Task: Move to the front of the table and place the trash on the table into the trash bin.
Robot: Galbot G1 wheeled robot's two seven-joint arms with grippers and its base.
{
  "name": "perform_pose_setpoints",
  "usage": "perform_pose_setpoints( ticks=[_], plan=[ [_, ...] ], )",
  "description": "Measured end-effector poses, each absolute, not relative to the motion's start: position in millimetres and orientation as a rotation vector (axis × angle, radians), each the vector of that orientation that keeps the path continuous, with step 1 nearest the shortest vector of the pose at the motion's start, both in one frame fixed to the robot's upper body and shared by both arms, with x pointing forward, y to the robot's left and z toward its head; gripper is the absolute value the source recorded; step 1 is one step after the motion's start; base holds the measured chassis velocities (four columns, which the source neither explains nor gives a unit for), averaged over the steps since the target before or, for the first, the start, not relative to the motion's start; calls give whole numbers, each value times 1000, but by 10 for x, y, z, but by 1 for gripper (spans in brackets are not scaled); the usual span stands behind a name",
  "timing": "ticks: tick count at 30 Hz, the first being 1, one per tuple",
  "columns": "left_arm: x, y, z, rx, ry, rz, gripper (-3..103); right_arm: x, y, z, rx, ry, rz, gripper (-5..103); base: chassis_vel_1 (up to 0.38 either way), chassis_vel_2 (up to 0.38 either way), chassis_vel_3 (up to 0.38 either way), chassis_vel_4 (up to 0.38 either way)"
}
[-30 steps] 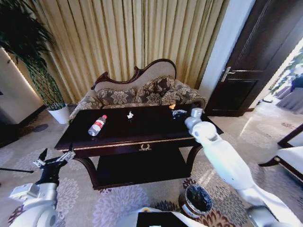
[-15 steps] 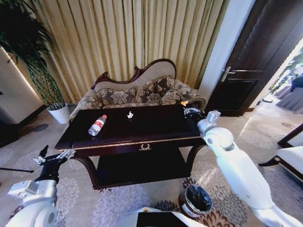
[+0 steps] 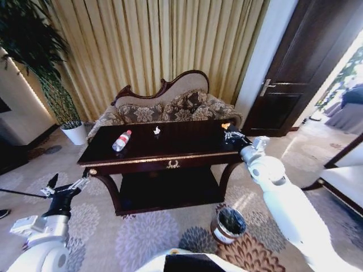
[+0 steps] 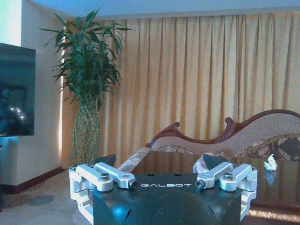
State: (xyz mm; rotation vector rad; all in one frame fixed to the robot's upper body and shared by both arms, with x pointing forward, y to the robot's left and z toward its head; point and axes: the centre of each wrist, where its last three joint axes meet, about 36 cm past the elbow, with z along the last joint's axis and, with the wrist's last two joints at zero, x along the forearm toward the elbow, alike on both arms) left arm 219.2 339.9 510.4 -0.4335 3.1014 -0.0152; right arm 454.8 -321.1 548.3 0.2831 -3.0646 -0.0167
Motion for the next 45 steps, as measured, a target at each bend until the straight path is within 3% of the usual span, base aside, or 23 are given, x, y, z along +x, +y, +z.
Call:
perform_pose_setpoints(
  ticks=[6, 12, 21, 34, 45],
  plan=[
    [2204, 3404, 5087, -433, 3104, -18, 100, 4575, -3202, 5382, 264, -3055, -6, 4, 326, -342, -323, 341],
    [2215, 3419, 5058, -438, 3108, -22, 100, 4699, -3275, 4825, 162, -2936, 5, 4, 211, -222, -203, 213],
    [2216, 3425, 5059, -425, 3114, -15, 100, 4822, -3563, 3385, -81, -2682, 157, 4, -9, 6, -6, 16],
    [2213, 3434, 5109, -400, 3112, -4, 100, 4785, -3947, 2146, -221, -2404, 412, 4, -8, 7, 8, -8],
    [2197, 3467, 5169, -386, 3111, 14, 100, 4866, -3932, 1695, -238, -2338, 483, 4, 0, 0, 0, 0]
  ],
)
